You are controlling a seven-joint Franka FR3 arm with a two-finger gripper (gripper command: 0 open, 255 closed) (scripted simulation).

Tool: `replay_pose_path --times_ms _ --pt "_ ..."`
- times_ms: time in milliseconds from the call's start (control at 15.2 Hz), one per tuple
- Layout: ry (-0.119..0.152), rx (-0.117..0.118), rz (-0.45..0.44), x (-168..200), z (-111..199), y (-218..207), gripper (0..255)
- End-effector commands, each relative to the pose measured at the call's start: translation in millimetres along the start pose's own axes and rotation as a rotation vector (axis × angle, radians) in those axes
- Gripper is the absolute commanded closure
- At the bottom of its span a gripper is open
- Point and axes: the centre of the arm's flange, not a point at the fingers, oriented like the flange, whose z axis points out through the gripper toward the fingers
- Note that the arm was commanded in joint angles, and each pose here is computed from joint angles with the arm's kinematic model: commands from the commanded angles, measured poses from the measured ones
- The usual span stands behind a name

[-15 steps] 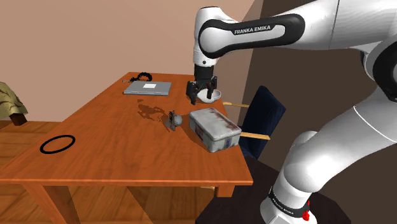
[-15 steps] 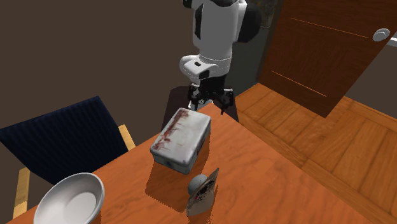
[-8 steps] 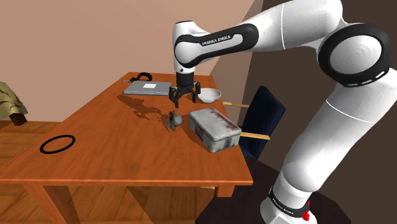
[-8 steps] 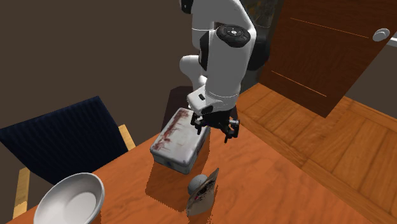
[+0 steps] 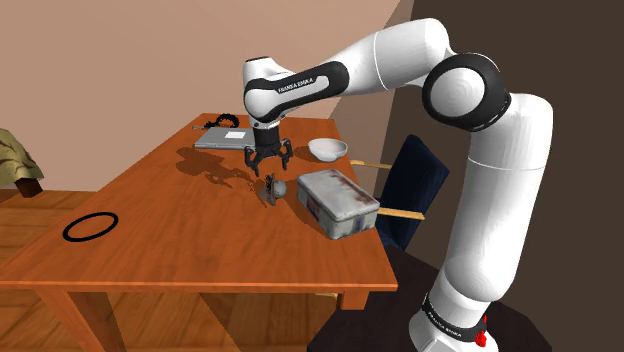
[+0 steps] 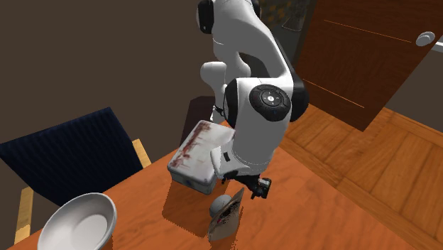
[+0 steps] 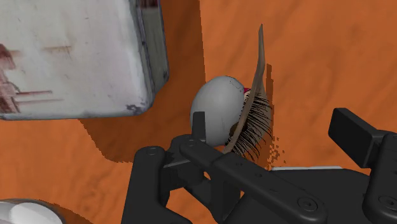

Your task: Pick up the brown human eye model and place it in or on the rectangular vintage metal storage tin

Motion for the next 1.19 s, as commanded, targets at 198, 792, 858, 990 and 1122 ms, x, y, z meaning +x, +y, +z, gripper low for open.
replay_pose_path --times_ms 198,792,858,990,1122 --pt "-0.005 -0.006 0.026 15 23 -6 0" --pt "-0.005 -0.006 0.026 15 47 -5 0" --pt "-0.005 -0.006 0.026 15 47 -5 0" --pt "-0.005 -0.006 0.026 15 47 -5 0" --pt "-0.005 -0.006 0.026 15 47 -5 255"
